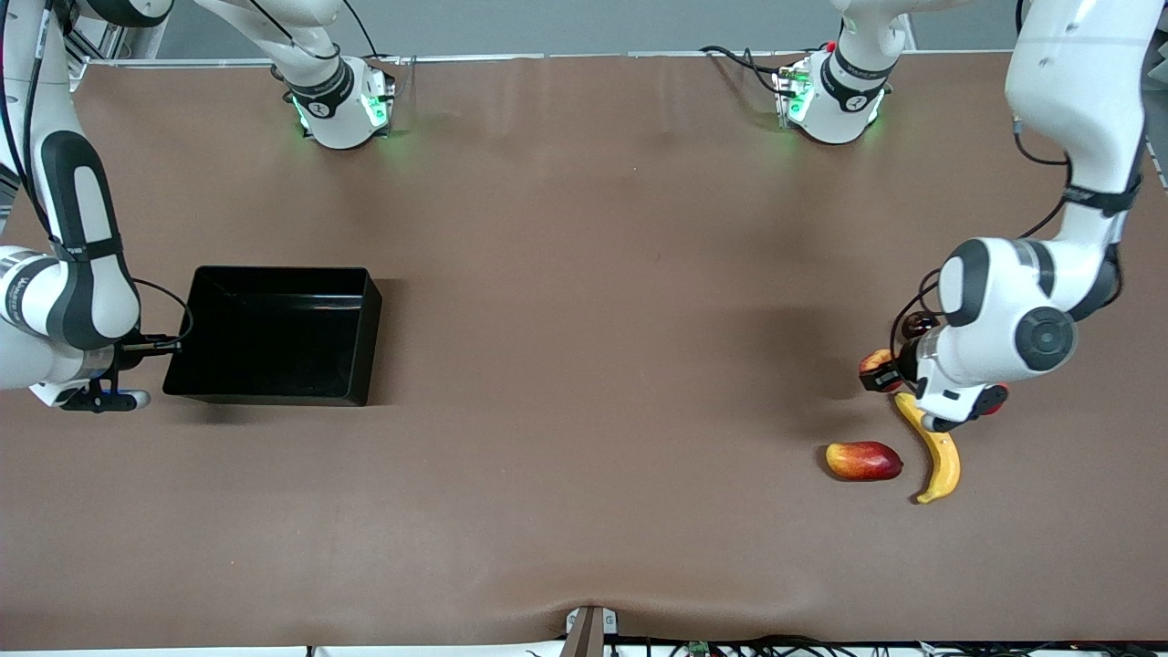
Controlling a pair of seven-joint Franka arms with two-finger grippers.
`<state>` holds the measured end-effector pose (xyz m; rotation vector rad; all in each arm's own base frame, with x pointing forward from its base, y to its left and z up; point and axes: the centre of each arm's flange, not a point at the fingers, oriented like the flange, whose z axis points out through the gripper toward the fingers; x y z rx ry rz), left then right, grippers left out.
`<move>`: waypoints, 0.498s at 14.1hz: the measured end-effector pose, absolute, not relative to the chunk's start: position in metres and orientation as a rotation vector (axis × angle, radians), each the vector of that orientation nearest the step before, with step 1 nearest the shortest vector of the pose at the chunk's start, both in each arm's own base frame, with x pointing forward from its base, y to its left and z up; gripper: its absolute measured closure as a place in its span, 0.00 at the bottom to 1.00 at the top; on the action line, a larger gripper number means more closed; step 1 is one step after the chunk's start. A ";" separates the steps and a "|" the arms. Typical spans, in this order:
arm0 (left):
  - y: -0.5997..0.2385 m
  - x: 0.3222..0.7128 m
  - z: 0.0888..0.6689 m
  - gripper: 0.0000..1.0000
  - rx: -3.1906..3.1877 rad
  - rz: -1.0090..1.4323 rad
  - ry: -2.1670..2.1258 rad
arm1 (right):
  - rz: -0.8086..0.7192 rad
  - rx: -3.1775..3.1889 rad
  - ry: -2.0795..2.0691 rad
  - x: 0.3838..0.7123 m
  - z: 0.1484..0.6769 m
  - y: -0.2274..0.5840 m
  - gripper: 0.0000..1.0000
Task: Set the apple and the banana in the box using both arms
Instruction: 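Grasp the small red apple with the left gripper while the right gripper grips the box, then slide the black box toward the fruit with the right gripper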
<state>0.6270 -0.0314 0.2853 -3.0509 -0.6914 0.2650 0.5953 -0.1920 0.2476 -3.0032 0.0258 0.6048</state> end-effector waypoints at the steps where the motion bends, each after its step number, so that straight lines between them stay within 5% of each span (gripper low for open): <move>1: -0.036 0.631 0.307 0.33 -3.054 0.258 -0.682 | 0.637 -2.973 0.019 0.596 0.252 -0.185 0.94; 7: -0.051 0.647 0.400 0.33 -3.064 0.273 -0.646 | 0.743 -2.799 -0.129 0.618 0.291 -0.092 0.94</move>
